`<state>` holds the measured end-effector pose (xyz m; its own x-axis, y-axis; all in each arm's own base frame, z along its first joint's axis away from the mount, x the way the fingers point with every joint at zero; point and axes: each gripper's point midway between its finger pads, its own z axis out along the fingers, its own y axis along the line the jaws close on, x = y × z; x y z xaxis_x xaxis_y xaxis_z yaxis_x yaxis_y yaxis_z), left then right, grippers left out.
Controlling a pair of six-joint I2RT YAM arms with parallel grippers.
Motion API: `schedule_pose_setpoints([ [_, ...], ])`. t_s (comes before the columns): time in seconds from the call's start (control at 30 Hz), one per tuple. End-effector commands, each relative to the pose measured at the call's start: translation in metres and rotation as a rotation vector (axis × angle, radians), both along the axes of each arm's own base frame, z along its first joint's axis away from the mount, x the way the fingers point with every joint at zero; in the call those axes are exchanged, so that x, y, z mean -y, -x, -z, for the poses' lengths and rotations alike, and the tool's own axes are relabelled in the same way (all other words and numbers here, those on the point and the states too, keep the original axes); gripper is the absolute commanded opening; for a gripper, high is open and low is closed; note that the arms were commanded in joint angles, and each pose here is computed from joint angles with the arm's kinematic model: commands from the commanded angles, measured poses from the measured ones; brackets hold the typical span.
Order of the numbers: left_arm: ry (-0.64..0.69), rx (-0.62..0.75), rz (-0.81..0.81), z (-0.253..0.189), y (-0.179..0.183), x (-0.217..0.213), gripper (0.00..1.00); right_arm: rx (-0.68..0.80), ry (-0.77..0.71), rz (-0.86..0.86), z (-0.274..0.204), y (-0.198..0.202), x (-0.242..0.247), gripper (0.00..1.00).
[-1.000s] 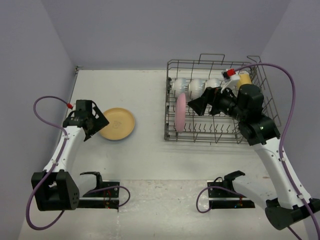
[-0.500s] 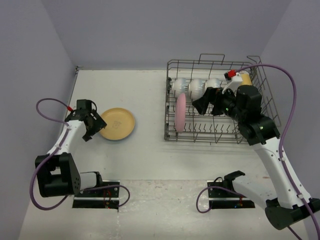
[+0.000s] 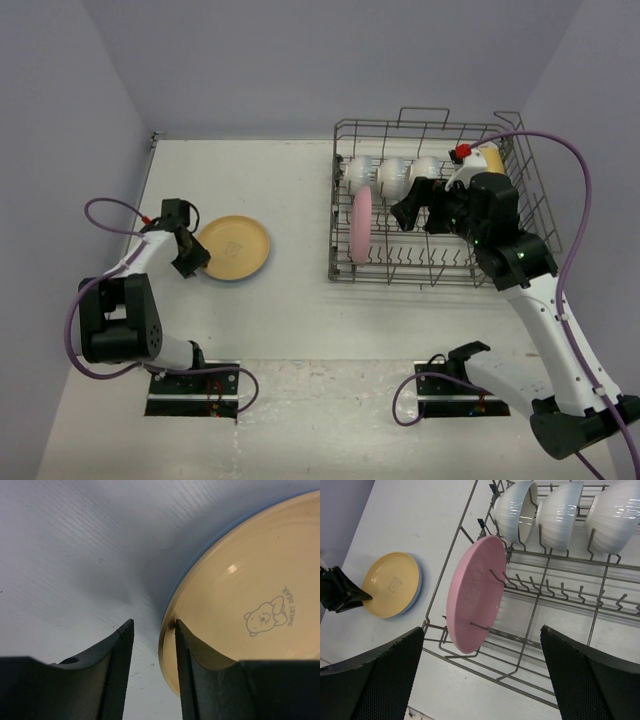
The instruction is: Load the mixed dishes into the dish rack
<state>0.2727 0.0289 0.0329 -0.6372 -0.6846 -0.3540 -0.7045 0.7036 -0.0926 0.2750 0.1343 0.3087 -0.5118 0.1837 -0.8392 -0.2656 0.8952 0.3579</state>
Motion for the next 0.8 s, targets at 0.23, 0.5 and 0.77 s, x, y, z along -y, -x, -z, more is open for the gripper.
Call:
schedule_pose_setpoints([
  [0.23, 0.005, 0.060, -0.018, -0.006, -0.019, -0.002, 0.21, 0.007, 0.031, 0.031, 0.004, -0.004, 0.007, 0.99],
  [0.5, 0.015, 0.071, 0.004, -0.014, -0.018, 0.001, 0.16, 0.000, 0.032, 0.031, 0.006, -0.005, 0.006, 0.99],
  [0.77, 0.019, 0.104, 0.028, -0.035, -0.022, 0.004, 0.04, -0.009, 0.036, 0.020, 0.008, -0.005, 0.005, 0.99],
])
